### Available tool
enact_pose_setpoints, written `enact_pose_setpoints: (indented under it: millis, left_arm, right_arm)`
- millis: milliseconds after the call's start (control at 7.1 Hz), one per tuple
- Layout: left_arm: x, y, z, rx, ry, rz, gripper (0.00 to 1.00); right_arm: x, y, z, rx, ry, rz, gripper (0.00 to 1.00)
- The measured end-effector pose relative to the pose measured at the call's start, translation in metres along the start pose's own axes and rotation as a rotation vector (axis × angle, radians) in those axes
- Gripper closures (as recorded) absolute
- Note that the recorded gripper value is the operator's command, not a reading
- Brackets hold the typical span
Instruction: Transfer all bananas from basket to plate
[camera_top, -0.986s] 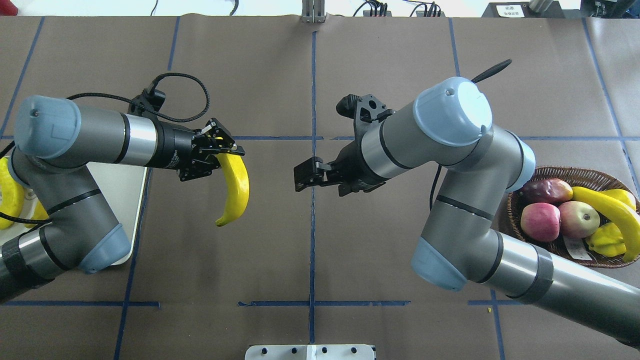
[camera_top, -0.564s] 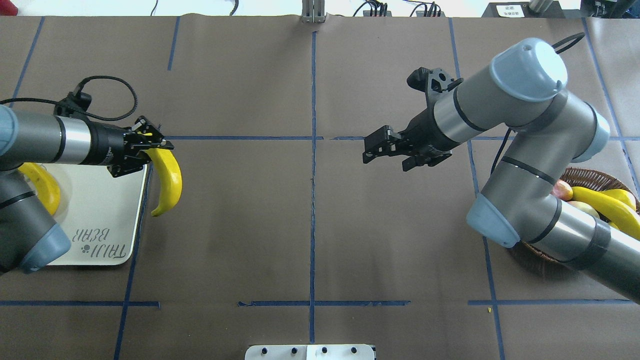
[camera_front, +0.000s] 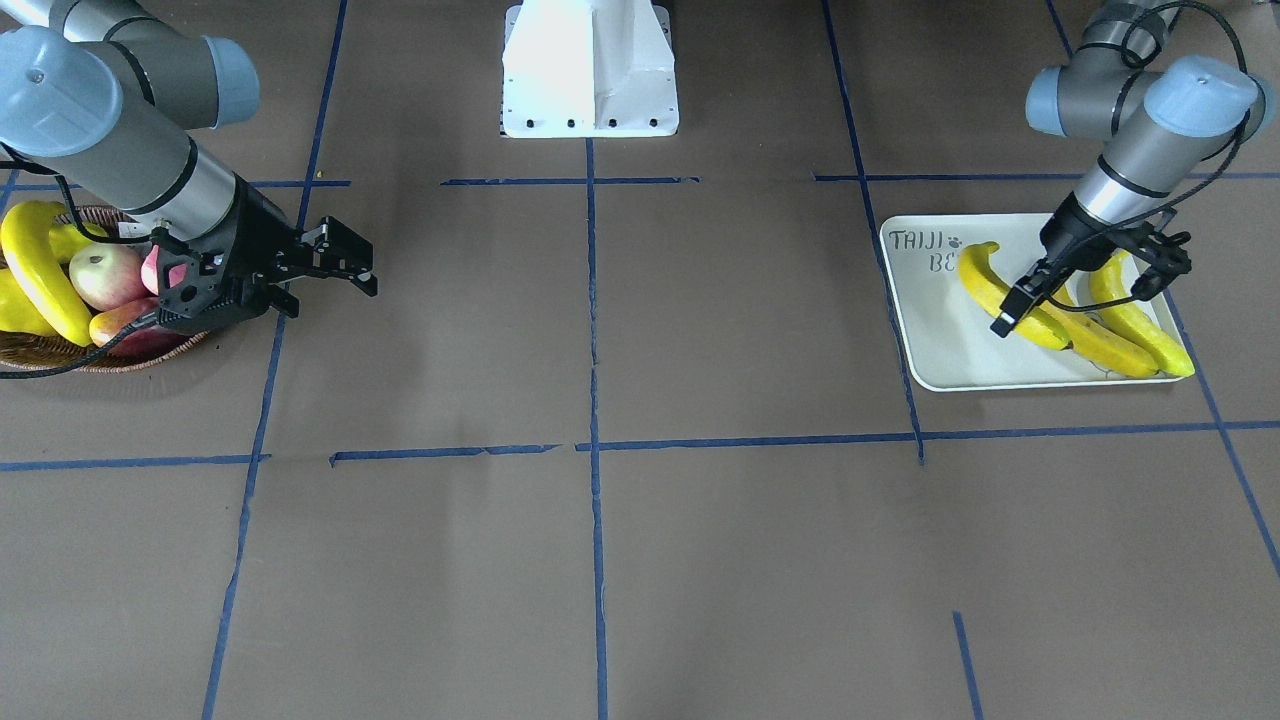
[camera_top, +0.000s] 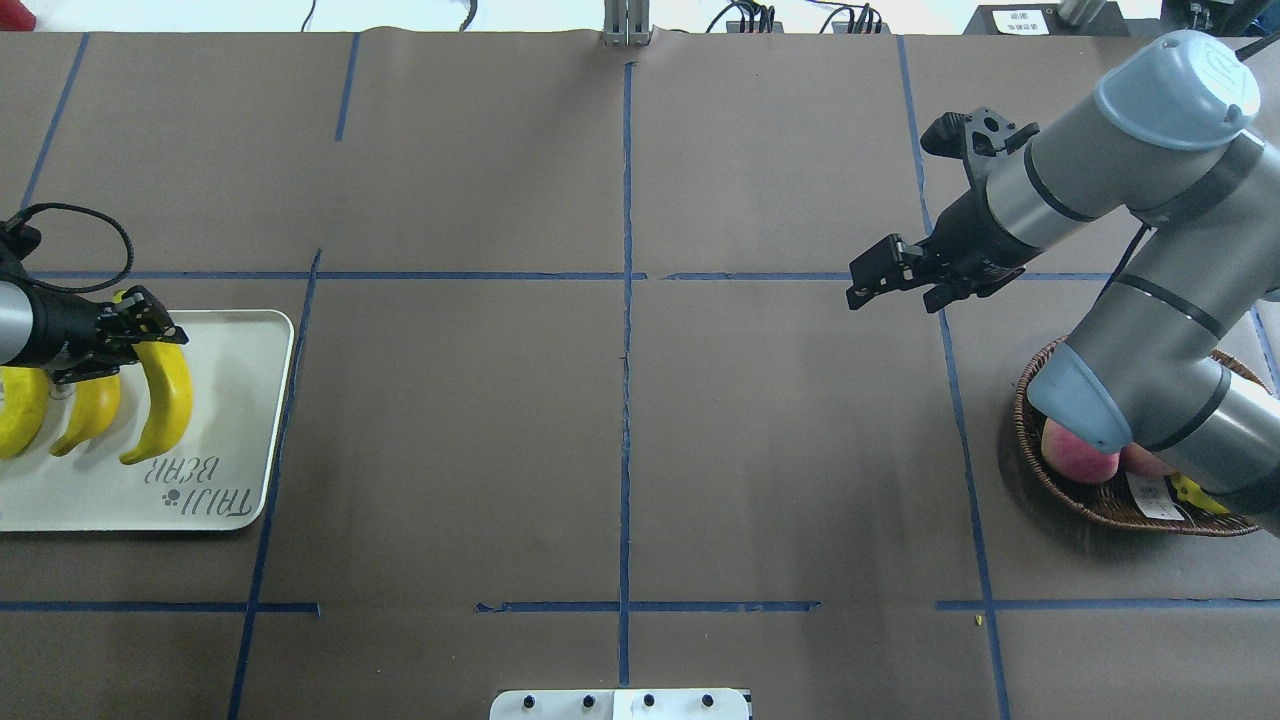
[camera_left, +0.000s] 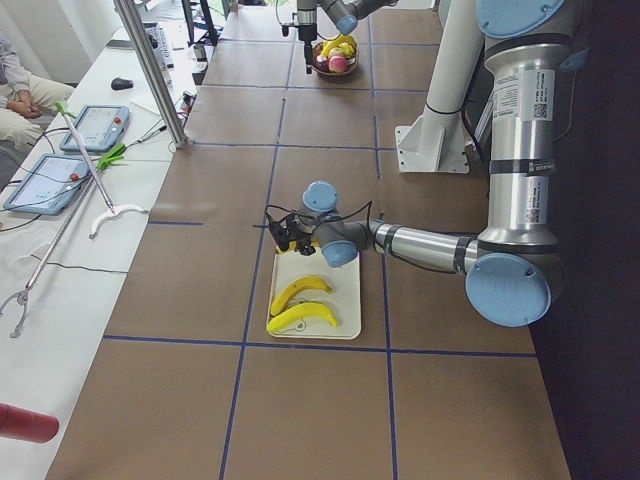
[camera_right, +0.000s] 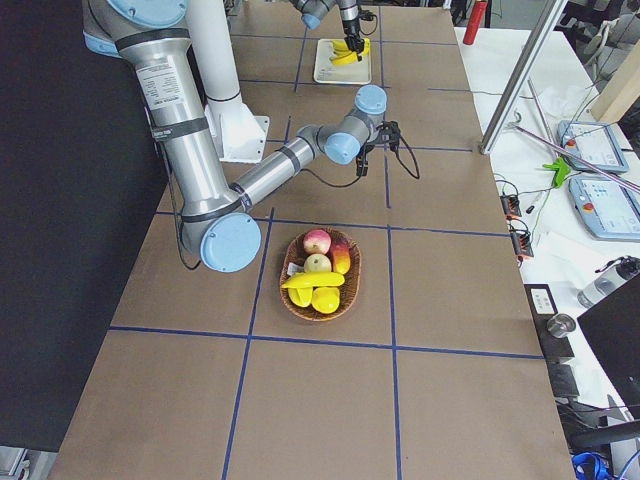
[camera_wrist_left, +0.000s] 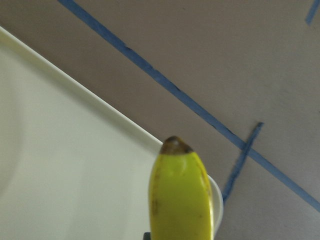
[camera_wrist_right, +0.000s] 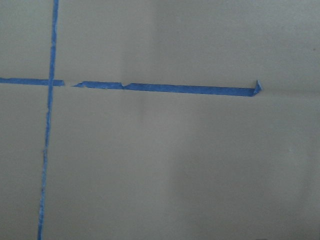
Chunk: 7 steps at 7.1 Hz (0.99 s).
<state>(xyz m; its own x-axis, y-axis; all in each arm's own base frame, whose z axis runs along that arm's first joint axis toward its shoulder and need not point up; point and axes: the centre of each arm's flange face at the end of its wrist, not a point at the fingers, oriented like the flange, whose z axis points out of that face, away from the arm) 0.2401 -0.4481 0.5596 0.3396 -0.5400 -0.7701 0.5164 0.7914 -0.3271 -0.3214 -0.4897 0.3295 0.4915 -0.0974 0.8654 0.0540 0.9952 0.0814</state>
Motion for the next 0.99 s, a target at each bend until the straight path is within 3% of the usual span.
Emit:
enact_pose_setpoints:
  millis: [282, 423, 846, 986]
  left_arm:
    - [-0.027, -0.037, 0.002, 0.04, -0.039, -0.05, 0.12]
    - [-0.031, -0.045, 0.002, 0.051, -0.044, -0.062, 0.0]
    - [-0.032, -0.056, -0.007, 0.057, -0.031, -0.075, 0.0]
    - [-0.029, -0.064, -0.022, 0.033, -0.009, -0.092, 0.0]
  right_arm:
    - [0.009, 0.004, -0.001, -0.003, 0.009, -0.012, 0.01]
    - [0.01, 0.004, -0.001, -0.004, 0.01, -0.013, 0.01]
    - [0.01, 0.005, -0.004, 0.0, 0.008, -0.014, 0.0]
    - [0.015, 0.007, -0.006, 0.002, 0.012, -0.014, 0.01]
